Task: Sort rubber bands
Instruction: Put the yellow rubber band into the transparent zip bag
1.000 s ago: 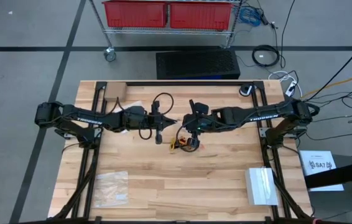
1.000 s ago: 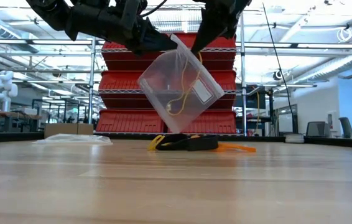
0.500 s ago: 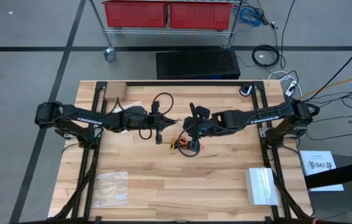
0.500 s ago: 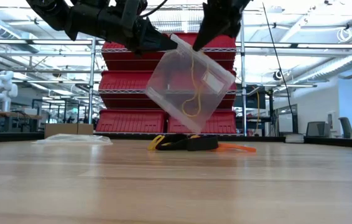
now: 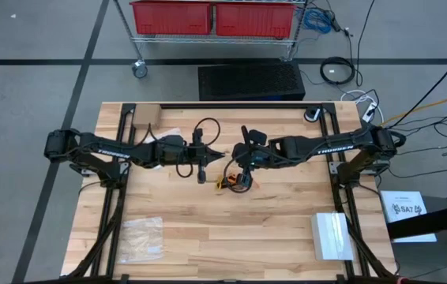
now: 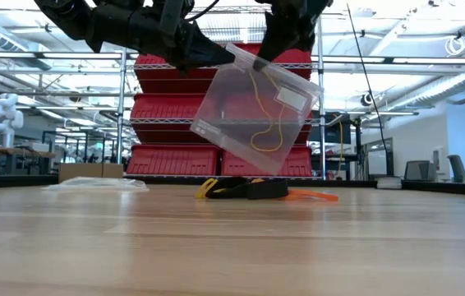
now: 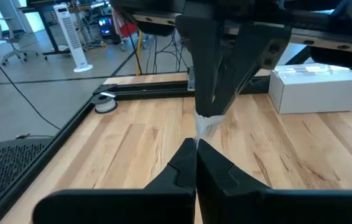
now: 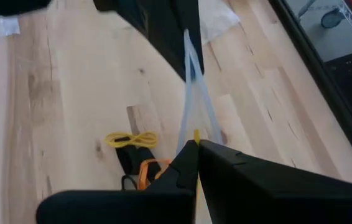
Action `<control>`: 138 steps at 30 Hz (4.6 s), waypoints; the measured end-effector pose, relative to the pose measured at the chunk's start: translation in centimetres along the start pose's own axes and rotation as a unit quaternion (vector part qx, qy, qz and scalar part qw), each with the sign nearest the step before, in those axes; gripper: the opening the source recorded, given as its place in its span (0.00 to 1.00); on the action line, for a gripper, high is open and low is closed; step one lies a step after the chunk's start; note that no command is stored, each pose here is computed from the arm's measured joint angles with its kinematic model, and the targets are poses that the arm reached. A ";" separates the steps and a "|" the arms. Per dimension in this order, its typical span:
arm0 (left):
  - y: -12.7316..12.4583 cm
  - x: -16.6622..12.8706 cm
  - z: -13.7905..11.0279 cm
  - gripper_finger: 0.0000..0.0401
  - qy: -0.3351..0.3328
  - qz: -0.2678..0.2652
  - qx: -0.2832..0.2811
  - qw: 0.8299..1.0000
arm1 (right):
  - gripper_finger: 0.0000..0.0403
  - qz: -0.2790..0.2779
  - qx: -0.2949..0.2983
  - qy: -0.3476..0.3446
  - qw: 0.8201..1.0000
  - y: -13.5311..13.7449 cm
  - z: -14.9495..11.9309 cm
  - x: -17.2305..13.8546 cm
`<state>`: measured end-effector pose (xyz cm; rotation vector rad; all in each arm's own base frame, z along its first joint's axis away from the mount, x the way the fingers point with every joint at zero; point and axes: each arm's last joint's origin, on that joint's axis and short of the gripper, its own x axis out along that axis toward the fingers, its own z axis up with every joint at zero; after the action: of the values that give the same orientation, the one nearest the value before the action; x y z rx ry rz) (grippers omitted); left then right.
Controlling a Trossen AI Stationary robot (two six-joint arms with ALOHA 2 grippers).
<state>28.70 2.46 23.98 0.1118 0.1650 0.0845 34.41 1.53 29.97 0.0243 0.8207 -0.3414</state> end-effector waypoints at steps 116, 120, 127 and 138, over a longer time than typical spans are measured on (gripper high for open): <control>2.7 -8.3 -0.6 0.00 0.029 0.203 0.003 0.979 | 0.54 -0.050 0.217 0.054 0.973 -6.8 -11.8 14.8; 2.7 -8.3 -0.6 0.00 0.029 0.203 0.003 0.979 | 0.54 -0.037 0.240 0.045 0.969 -6.5 -11.8 15.3; 2.7 -8.3 -0.6 0.00 0.028 0.203 0.002 0.979 | 0.54 0.004 0.270 0.016 0.963 -5.1 -11.2 15.4; 2.7 -8.3 -0.6 0.00 0.028 0.203 0.002 0.979 | 0.54 -0.029 0.217 0.022 0.975 -5.1 -9.8 14.0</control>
<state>20.24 4.46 25.06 0.1467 0.1963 0.4956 34.69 -5.85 13.73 0.4184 0.7777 -0.5718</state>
